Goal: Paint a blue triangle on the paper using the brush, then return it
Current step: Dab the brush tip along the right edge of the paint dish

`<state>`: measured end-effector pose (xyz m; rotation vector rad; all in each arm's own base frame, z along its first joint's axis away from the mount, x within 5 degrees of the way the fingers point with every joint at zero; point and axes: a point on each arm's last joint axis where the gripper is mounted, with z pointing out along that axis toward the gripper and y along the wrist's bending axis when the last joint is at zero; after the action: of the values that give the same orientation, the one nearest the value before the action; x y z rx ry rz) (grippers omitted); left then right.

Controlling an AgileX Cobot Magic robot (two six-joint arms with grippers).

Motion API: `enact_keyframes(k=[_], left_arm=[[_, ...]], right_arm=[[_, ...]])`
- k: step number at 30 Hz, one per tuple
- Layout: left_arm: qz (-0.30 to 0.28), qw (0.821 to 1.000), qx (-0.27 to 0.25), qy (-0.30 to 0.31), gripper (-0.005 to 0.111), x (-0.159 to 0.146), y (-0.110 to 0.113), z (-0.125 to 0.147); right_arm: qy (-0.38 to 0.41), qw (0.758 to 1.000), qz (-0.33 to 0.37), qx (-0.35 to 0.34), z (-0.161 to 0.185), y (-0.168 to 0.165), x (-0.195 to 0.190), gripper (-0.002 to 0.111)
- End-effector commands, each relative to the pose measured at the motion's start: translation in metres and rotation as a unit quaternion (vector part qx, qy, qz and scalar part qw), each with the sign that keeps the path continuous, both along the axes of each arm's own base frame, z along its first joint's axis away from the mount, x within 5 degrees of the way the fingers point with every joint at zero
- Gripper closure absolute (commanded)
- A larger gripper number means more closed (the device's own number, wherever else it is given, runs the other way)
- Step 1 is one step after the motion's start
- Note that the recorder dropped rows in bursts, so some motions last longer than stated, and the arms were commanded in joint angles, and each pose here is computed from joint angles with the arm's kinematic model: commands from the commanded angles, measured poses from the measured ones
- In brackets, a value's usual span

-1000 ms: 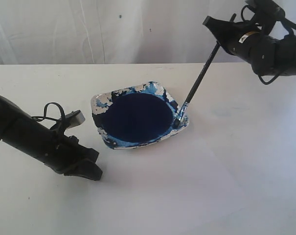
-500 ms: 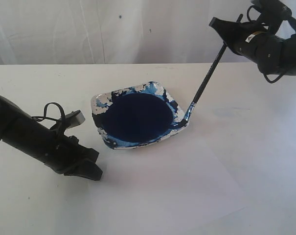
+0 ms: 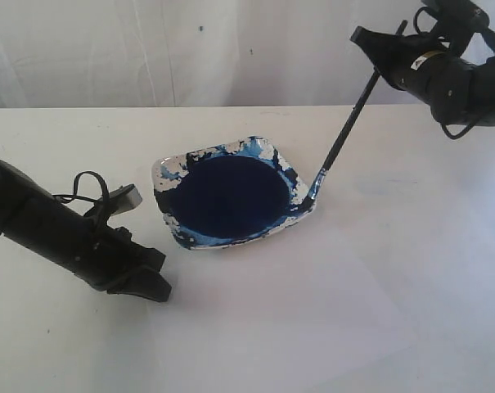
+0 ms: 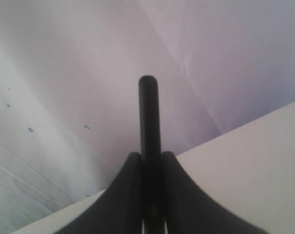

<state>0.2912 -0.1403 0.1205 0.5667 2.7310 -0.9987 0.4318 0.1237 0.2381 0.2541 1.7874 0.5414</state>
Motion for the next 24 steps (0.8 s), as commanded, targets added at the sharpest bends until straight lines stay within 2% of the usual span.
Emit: enact_keyframes(k=[1, 10, 17, 24], left_arm=[[-0.015, 1.0, 0.019, -0.003, 0.107, -0.003, 0.002, -0.005], [-0.015, 1.0, 0.019, -0.003, 0.107, -0.003, 0.002, -0.005], [-0.015, 1.0, 0.019, -0.003, 0.107, -0.003, 0.002, -0.005], [-0.015, 1.0, 0.019, -0.003, 0.107, -0.003, 0.002, -0.005]], right_arm=[[-0.009, 0.999, -0.011, 0.03, 0.004, -0.005, 0.001, 0.108], [-0.037, 0.999, -0.013, 0.037, 0.009, -0.005, 0.002, 0.108], [-0.021, 0.999, -0.015, 0.033, -0.007, -0.004, 0.006, 0.108], [-0.031, 0.999, -0.015, 0.03, -0.009, -0.004, 0.008, 0.108]])
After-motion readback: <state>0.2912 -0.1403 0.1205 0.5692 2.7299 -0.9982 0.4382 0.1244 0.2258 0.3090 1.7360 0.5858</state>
